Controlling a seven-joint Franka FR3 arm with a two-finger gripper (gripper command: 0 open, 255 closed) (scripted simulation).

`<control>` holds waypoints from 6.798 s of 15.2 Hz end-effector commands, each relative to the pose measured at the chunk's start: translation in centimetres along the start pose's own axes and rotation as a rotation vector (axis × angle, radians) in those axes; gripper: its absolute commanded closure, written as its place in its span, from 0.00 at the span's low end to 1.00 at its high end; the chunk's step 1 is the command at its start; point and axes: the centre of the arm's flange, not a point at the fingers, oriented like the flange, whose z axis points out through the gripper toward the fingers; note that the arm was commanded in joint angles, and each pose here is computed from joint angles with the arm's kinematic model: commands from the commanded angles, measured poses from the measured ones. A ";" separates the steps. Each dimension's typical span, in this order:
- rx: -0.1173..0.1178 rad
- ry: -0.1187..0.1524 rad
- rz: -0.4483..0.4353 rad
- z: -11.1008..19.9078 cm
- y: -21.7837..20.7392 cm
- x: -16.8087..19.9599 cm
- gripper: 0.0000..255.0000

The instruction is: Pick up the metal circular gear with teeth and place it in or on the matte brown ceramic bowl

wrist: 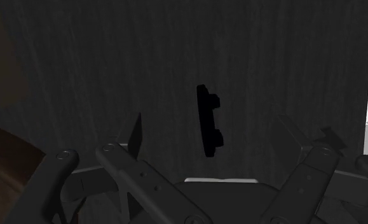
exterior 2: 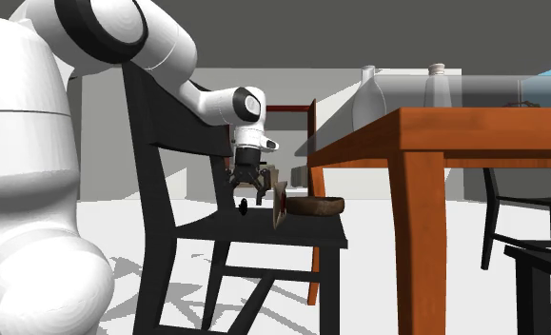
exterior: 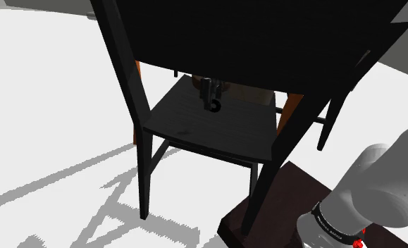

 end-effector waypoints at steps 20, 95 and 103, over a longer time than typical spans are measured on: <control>-0.018 -0.013 -0.015 0.1 -0.5 -0.1 1.00; -0.032 0.249 0.629 -5.9 7.4 -1.7 0.00; -0.129 0.258 0.868 -0.2 6.6 0.0 0.00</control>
